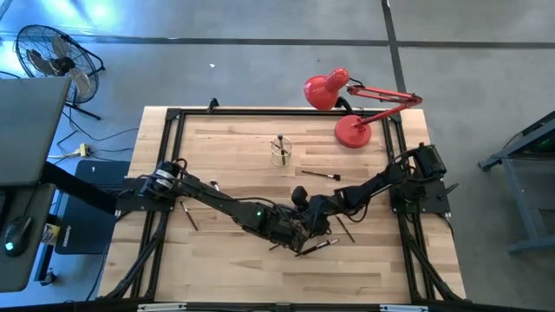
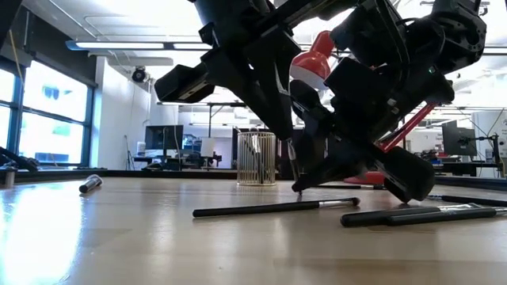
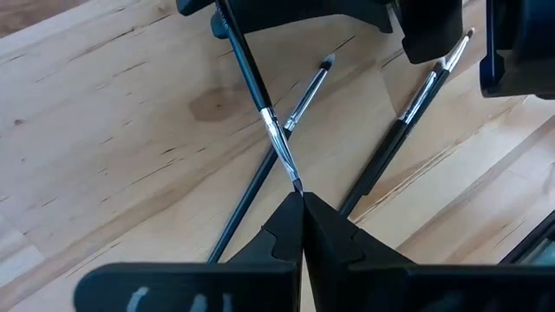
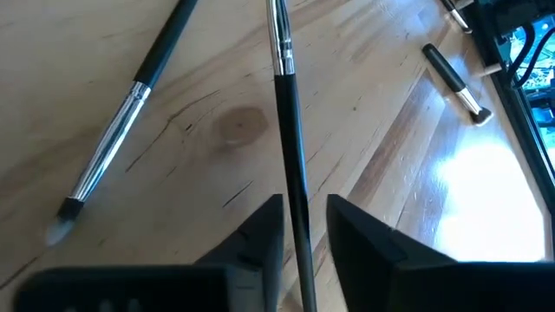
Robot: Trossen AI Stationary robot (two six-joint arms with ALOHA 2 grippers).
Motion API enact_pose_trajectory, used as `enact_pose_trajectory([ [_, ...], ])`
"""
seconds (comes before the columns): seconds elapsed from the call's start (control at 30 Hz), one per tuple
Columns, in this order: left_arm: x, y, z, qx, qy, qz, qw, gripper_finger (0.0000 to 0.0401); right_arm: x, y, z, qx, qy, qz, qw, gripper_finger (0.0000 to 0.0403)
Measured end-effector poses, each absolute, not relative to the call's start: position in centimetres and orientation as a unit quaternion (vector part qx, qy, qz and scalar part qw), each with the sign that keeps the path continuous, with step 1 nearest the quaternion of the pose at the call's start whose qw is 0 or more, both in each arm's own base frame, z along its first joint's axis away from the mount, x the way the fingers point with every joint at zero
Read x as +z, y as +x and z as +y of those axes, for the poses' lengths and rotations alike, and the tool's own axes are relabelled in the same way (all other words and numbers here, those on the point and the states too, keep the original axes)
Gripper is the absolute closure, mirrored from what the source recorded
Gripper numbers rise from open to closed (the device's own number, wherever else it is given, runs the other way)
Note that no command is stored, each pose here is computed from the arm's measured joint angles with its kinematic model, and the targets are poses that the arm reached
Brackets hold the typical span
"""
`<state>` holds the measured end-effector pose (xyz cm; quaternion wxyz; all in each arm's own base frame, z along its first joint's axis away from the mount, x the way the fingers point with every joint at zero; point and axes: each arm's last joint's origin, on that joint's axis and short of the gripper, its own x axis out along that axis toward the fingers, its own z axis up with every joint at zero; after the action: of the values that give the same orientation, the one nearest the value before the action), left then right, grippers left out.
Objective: Pick & Place Makeup Brushes
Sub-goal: Put the eyeshadow brush into the makeup brush holder
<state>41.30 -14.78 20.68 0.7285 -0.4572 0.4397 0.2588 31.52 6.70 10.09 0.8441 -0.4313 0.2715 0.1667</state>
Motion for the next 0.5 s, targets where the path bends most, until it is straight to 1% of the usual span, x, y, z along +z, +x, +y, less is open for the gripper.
enact_pose_trajectory([
  [0.1, 20.66, 41.30, -14.78, 0.259, -0.457, 0.440, 0.729, 0.0401, 10.09, 31.53, 6.64, 0.156, -0.431, 0.276, 0.845, 0.0372],
  [0.17, 20.67, 41.30, -14.80, 0.259, -0.457, 0.440, 0.729, 0.0401, 10.07, 31.53, 6.58, 0.144, -0.421, 0.281, 0.850, 0.0389],
  [0.3, 20.67, 41.30, -14.79, 0.258, -0.457, 0.440, 0.728, 0.0401, 10.06, 31.53, 6.60, 0.144, -0.411, 0.282, 0.855, 0.0379],
  [0.5, 20.64, 41.24, -14.74, 0.262, -0.451, 0.441, 0.730, 0.0400, 10.03, 31.59, 6.28, 0.142, -0.407, 0.285, 0.856, 0.0393],
])
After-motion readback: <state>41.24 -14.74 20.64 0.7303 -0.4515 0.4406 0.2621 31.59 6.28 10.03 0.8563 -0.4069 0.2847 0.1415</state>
